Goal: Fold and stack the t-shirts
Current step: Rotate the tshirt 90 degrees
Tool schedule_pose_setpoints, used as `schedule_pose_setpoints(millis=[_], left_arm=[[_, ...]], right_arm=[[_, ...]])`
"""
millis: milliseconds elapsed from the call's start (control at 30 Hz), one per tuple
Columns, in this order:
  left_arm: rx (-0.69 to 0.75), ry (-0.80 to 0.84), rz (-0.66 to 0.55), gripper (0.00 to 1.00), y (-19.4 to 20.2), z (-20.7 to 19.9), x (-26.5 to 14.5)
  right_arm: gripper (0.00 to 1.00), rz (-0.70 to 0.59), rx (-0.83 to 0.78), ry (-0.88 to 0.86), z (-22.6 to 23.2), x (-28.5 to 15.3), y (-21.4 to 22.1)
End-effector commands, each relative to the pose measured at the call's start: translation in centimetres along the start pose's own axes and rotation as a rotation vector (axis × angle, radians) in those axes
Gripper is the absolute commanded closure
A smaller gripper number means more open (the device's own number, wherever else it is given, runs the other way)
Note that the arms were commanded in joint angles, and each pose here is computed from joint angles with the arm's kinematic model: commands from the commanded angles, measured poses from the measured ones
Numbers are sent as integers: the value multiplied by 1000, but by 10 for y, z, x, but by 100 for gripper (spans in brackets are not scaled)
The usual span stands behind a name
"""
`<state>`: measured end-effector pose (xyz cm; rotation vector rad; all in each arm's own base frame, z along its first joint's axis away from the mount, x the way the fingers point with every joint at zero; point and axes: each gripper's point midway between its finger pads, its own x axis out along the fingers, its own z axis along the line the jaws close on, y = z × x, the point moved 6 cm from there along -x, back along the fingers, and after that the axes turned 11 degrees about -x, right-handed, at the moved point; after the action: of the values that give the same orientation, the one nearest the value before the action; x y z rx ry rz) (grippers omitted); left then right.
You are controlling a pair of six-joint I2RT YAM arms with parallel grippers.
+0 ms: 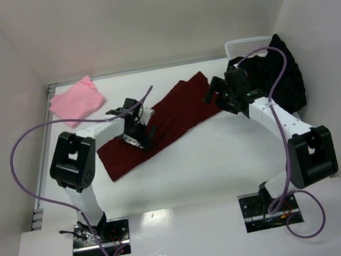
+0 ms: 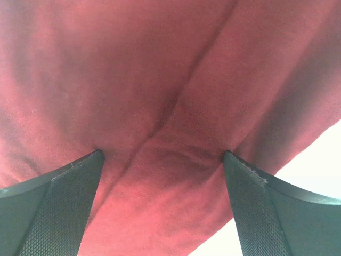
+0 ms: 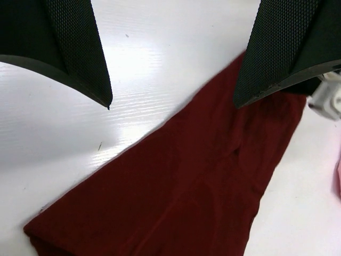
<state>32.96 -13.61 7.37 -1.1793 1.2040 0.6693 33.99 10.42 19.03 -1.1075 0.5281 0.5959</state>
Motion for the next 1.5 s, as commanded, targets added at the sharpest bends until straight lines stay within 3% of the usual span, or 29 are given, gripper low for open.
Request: schedule_pose_setpoints(millis=[0,400,900,1167,1467], left_arm=[[-122,94,142,0,39,-36,-18],[-91,268,210,0,58,-126,-27],[-158,368,186,0,51,-141,-29],[-173,332,270,0,67,-136,-7],[-183,457,314,0,69,-164,-15]], right_arm=[[0,-102,16,-52,9,-5,-17],[0,1,31,-46,30,60,0],[0,99,-11,32,47,156,5],[0,143,-68,27,68,199,10],[0,118,-142,-57,111,231,-6]])
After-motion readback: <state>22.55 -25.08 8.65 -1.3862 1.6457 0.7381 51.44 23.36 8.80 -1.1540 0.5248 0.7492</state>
